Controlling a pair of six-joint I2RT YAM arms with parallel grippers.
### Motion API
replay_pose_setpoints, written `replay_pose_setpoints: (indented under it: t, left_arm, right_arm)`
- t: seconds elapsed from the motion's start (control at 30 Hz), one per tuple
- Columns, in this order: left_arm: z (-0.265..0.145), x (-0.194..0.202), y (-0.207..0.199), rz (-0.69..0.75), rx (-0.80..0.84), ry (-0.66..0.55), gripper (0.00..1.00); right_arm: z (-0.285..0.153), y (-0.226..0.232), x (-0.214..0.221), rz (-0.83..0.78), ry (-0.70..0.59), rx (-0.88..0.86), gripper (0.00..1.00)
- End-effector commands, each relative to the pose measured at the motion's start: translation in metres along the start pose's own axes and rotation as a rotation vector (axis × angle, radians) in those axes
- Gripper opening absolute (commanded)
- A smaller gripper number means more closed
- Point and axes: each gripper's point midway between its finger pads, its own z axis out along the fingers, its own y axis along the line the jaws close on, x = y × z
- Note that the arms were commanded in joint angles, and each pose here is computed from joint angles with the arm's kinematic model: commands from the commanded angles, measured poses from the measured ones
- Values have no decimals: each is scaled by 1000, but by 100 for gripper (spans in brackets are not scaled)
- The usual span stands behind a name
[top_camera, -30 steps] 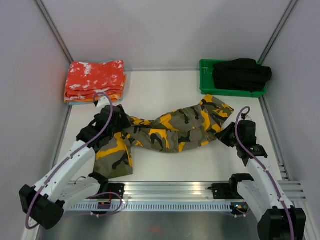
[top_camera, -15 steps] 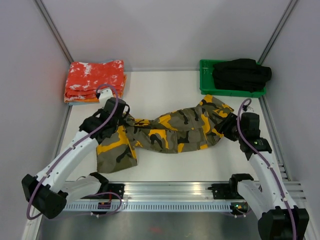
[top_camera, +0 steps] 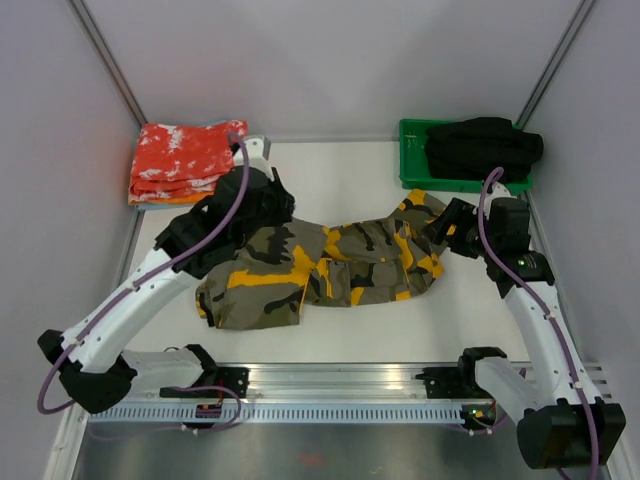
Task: Fold and stack the trousers
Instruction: Flatten the trousers out
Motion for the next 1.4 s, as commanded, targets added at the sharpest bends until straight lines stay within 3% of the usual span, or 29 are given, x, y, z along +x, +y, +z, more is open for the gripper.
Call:
replay_pose_setpoints:
  t: [0.0, 0.17, 0.2, 0.27, 0.3, 0.4, 0.53, 0.6, 0.73, 0.87, 0.9, 0.97, 1.1, 1.37]
  left_arm:
    - [15, 24, -15, 10, -1, 45, 3]
    - [27, 33, -40, -3, 22, 18, 3]
    - [30, 33, -32, -10, -30, 4, 16]
    - [29, 42, -10, -29, -131, 13, 32]
    - [26, 39, 6, -45, -204, -20, 58]
    - [4, 44, 47, -106, -320, -57, 79]
    - [-15, 63, 109, -227, -415, -52, 81]
    - [-26, 60, 137, -320, -434, -64, 81]
    - [-29, 81, 177, -367, -506, -44, 81]
    - [-21, 98, 202, -450, -551, 9, 81]
    - [-19, 103, 221, -489, -603, 19, 81]
    - [-16, 111, 230, -549, -601, 48, 81]
    - [-19, 115, 268, -662, -635, -1, 80]
    - [-19, 126, 285, -663, -637, 25, 80]
  right_arm:
    - [-12, 28, -16, -57, -26, -117, 81]
    - [-15, 36, -13, -66, -35, -172, 82]
    - [-16, 47, -11, -72, -19, -238, 83]
    - [-15, 59, -2, -50, 18, -324, 84]
    - [-16, 72, -3, -20, 17, -383, 84]
    - [-7, 90, 7, -22, 19, -401, 86]
    - [9, 148, 54, -74, 131, -464, 87]
    - [33, 162, 76, -110, 169, -424, 87]
    - [71, 216, 128, -247, 258, -360, 87]
    - [99, 261, 137, -372, 194, -258, 88]
    - [94, 290, 127, -367, 162, -302, 88]
    - [112, 302, 136, -379, 161, -288, 88]
    - [119, 347, 137, -395, 117, -320, 89]
    - [174, 308, 187, -563, 177, -63, 86]
